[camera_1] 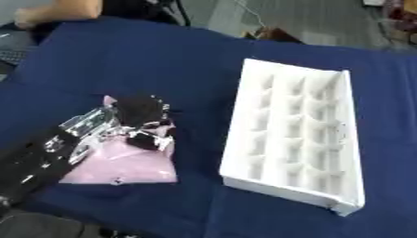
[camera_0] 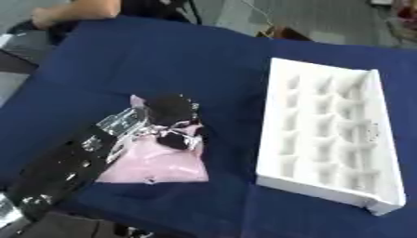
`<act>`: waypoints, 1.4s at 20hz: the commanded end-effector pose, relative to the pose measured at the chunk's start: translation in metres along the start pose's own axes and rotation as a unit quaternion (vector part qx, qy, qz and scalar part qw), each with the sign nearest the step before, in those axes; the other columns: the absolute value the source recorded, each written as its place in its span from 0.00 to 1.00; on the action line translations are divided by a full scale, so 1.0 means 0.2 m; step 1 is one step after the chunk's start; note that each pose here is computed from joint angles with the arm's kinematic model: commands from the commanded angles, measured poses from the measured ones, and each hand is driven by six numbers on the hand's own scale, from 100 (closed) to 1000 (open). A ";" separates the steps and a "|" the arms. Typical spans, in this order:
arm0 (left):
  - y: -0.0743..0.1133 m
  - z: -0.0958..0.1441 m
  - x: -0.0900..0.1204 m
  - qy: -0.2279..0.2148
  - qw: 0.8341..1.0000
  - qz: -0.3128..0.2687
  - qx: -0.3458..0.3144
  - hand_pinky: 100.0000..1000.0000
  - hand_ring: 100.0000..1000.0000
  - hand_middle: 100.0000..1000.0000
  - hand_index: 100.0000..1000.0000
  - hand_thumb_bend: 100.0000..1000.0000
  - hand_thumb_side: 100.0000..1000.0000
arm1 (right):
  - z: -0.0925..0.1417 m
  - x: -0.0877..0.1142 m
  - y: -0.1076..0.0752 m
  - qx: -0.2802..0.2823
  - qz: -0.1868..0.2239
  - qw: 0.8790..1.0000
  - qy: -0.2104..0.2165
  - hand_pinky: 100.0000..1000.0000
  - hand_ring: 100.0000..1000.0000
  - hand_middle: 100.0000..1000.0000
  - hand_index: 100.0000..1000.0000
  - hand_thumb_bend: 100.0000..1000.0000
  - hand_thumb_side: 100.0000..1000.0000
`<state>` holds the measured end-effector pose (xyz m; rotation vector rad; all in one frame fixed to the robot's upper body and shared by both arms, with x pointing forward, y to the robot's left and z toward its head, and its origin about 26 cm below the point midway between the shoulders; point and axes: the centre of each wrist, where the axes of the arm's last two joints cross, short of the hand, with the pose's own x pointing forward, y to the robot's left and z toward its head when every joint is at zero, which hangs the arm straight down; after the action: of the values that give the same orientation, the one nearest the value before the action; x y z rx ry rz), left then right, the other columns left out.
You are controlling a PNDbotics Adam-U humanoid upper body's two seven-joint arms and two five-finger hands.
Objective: Pick up objects on the table and place them in the box.
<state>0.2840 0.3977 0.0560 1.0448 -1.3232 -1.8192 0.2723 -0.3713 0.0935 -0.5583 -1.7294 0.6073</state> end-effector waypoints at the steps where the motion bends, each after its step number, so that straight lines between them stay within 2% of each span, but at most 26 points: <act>1: -0.30 0.04 0.13 -0.016 0.996 0.051 -0.072 0.00 0.00 0.00 0.06 0.00 0.19 | 0.00 0.02 -0.03 -0.006 0.007 1.000 -0.008 0.54 0.62 0.74 0.91 0.00 0.76; 10: -0.30 0.04 0.14 -0.026 0.995 0.066 -0.073 0.00 0.00 0.00 0.05 0.00 0.19 | 0.00 0.01 -0.03 -0.007 0.006 1.000 -0.007 0.54 0.62 0.74 0.91 0.00 0.76; 14: -0.21 0.06 0.14 -0.032 0.994 0.092 -0.048 0.00 0.00 0.00 0.05 0.00 0.21 | 0.00 0.01 -0.03 -0.009 0.008 1.000 -0.005 0.54 0.62 0.74 0.91 0.00 0.76; 17: -0.15 0.07 0.17 -0.032 0.987 0.155 -0.017 0.00 0.00 0.00 0.04 0.00 0.22 | 0.00 0.02 -0.04 -0.010 0.008 1.000 -0.005 0.54 0.62 0.74 0.91 0.00 0.76; 18: -0.14 0.07 0.19 -0.028 0.980 0.195 -0.003 0.00 0.00 0.00 0.03 0.00 0.30 | 0.00 0.02 -0.04 -0.010 0.007 1.000 -0.005 0.54 0.62 0.74 0.91 0.00 0.77; 19: -0.13 0.06 0.22 -0.022 0.965 0.261 0.019 0.00 0.00 0.00 0.03 0.00 0.32 | 0.00 0.02 -0.04 -0.010 0.007 1.000 -0.005 0.54 0.62 0.74 0.91 0.00 0.77; 21: -0.08 0.05 0.24 -0.020 0.922 0.383 0.049 0.00 0.00 0.00 0.03 0.00 0.35 | 0.00 0.02 -0.04 -0.010 0.007 1.000 -0.006 0.54 0.62 0.74 0.91 0.00 0.76; 23: 0.00 0.04 0.24 -0.026 0.882 0.467 0.063 0.00 0.00 0.00 0.03 0.00 0.36 | 0.00 0.02 -0.04 -0.012 0.008 1.000 -0.005 0.54 0.62 0.74 0.91 0.00 0.76; 25: 0.06 0.04 0.23 -0.033 0.853 0.517 0.067 0.00 0.00 0.00 0.02 0.00 0.35 | 0.00 0.02 -0.04 -0.012 0.008 1.000 -0.005 0.54 0.62 0.74 0.91 0.00 0.76; 28: 0.10 0.04 0.23 -0.039 0.832 0.549 0.064 0.00 0.00 0.00 0.02 0.00 0.37 | 0.00 0.02 -0.04 -0.012 0.008 1.000 -0.005 0.54 0.62 0.74 0.91 0.00 0.76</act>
<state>0.2561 0.3592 0.0584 0.1538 -1.5962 -0.9050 0.2717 -0.3729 0.0937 -0.5658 -1.7249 0.5956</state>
